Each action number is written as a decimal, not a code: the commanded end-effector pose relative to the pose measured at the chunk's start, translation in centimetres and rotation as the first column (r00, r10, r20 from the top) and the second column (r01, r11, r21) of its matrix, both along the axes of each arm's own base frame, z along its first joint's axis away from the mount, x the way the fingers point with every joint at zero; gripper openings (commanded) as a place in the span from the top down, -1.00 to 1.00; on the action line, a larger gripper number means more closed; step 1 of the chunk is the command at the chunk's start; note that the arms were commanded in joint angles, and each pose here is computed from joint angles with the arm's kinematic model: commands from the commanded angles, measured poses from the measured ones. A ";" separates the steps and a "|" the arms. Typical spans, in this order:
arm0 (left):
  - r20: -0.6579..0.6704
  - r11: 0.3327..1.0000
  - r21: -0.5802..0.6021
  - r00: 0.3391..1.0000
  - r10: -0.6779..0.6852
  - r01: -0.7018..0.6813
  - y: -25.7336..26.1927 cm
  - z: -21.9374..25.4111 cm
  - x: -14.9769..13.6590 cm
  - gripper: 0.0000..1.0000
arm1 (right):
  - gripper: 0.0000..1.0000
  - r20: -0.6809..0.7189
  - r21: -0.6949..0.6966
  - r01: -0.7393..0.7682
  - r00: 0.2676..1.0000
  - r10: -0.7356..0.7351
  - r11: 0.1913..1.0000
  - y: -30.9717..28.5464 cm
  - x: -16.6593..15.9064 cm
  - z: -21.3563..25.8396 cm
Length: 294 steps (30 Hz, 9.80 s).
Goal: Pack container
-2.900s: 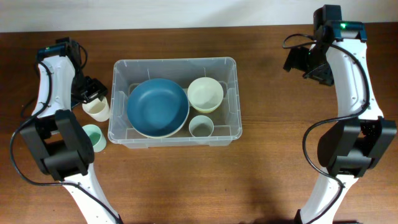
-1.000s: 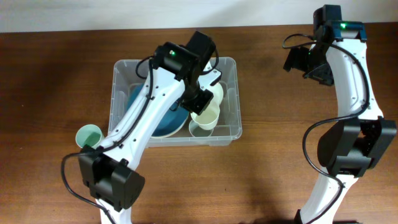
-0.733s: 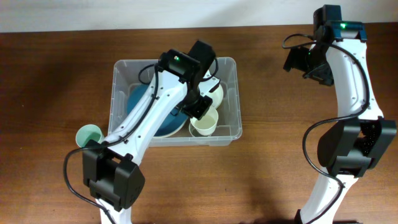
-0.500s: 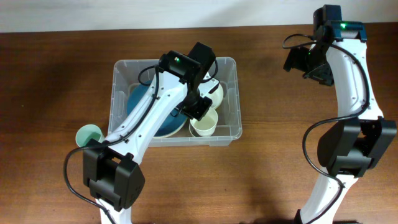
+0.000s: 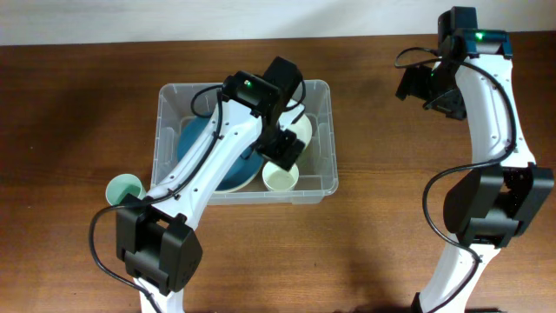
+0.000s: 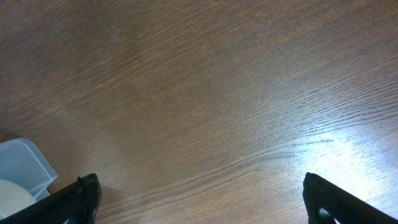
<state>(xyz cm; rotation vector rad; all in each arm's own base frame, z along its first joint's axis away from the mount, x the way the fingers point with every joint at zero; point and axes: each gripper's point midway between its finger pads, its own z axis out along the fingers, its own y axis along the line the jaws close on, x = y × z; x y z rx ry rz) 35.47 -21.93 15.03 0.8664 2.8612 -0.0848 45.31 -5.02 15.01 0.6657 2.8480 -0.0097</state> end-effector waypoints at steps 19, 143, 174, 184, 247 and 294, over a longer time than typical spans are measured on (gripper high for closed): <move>0.348 0.027 -0.062 0.004 0.937 -0.998 29.2 13.0 -4.0 -0.99 | -0.98 -0.001 -0.001 -0.005 1.000 0.005 1.000 0.0 -0.1 0.0; 0.432 0.714 -0.367 0.570 0.699 -0.597 23.8 23.0 -1.6 -0.99 | -0.98 -0.001 -0.001 -0.005 1.000 0.005 1.000 0.0 -0.1 0.0; 0.316 0.626 -0.348 0.541 0.779 -0.698 31.1 8.3 2.8 -0.99 | -0.98 0.003 -0.007 -0.004 1.000 0.004 1.000 -0.2 0.0 0.0; 0.316 0.626 -0.348 0.541 0.779 -0.698 31.1 8.3 2.8 -0.99 | -0.98 0.046 0.131 -0.112 0.993 0.107 0.985 2.8 -0.6 2.1; 0.315 0.626 -0.348 0.541 0.779 -0.698 31.1 8.3 2.8 -1.00 | -0.98 0.911 -0.409 -0.129 0.004 0.412 0.904 7.7 -23.3 12.1; 0.315 0.626 -0.347 0.542 0.779 -0.699 31.0 8.2 2.8 -0.99 | -0.98 0.841 -0.469 -0.214 0.190 0.507 0.857 7.7 -20.9 0.9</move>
